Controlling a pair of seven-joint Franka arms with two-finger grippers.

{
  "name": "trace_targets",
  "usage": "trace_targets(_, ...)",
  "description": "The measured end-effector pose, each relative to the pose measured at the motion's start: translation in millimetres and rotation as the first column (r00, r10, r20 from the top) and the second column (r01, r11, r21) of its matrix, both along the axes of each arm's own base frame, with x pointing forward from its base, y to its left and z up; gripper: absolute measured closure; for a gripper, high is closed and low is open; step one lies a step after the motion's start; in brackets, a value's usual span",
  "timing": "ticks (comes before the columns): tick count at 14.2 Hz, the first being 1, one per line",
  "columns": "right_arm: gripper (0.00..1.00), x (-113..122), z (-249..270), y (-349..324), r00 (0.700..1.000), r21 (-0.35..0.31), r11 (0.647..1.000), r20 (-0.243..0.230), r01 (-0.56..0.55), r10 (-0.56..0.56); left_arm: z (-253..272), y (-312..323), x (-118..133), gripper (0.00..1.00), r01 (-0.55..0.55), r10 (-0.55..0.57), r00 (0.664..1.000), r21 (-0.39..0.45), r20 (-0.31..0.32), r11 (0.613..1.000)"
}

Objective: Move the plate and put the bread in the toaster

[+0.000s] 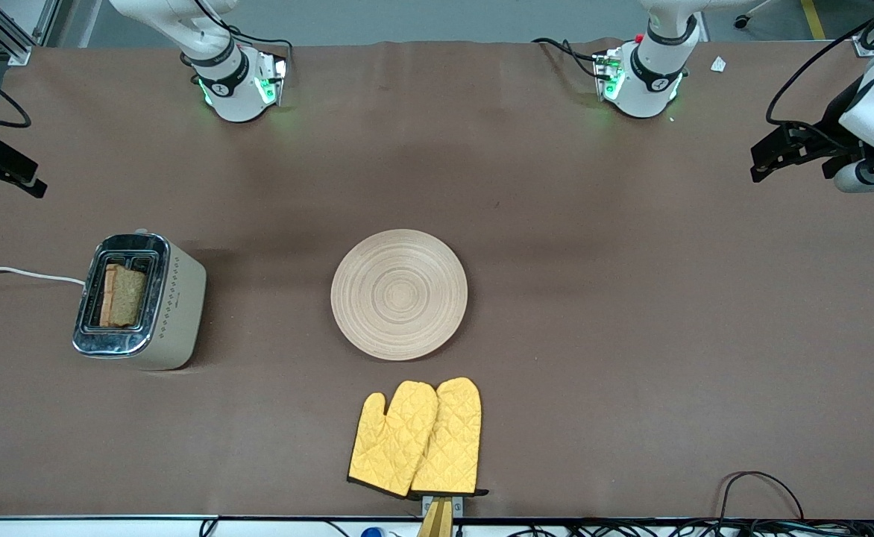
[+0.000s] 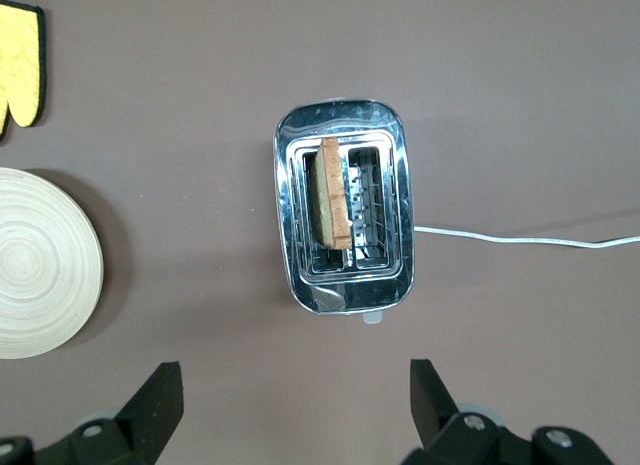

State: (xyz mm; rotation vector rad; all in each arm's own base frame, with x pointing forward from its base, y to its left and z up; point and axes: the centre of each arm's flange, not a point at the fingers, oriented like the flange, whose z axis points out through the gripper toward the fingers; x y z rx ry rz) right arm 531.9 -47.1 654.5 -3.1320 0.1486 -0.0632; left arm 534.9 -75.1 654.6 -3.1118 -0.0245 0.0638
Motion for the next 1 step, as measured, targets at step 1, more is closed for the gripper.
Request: trace_targets(1, 0.0, -0.8, 3.9, 1.1, 1.0, 0.0, 1.0, 0.001, -0.002, 0.002, 0.0, 0.0, 0.0, 0.0, 0.0, 0.0, 1.0, 0.0, 0.0, 1.0)
